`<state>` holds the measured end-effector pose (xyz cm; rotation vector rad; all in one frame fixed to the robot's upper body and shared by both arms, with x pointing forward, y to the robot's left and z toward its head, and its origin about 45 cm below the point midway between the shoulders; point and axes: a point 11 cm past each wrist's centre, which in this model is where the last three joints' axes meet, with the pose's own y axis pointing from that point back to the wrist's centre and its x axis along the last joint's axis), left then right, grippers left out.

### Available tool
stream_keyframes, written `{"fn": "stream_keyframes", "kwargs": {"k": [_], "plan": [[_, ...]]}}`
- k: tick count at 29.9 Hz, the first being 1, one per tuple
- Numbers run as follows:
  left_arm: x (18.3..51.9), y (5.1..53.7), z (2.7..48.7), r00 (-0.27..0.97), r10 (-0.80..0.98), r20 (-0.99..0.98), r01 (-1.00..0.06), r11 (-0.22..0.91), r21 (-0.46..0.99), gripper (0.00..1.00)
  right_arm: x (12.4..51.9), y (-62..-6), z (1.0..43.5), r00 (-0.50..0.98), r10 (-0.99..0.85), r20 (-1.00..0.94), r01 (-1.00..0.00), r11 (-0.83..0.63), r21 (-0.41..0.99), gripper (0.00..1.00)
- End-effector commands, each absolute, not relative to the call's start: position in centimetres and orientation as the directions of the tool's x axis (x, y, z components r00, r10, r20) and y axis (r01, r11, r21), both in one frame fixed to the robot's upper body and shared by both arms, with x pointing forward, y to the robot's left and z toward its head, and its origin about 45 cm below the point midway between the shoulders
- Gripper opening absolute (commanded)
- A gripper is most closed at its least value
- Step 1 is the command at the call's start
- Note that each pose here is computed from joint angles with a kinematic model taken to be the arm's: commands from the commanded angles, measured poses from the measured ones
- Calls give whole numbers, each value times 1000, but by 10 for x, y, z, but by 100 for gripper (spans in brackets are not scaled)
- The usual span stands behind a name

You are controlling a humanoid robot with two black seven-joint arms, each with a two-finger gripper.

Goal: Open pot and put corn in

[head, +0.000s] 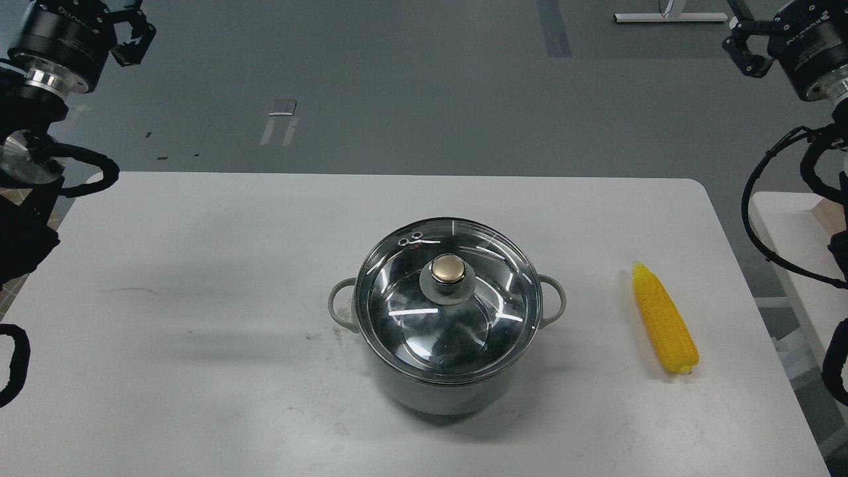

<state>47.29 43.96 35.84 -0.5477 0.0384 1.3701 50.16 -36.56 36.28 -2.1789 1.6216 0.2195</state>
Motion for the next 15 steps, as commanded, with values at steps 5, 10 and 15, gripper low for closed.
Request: {"fn": "stream_keyframes", "kwargs": {"k": [5, 10, 15], "plan": [[473, 413, 358, 294, 903, -315, -920, 178, -350, 98, 501, -368, 361, 305, -879, -367, -944, -228, -238, 100], [464, 375, 367, 425, 901, -90, -877, 385, -287, 97, 497, -379, 363, 291, -888, -357, -947, -214, -238, 100], [428, 315, 407, 587, 742, 324, -719, 662, -211, 97, 496, -384, 365, 284, -892, -352, -948, -207, -240, 100]]}}
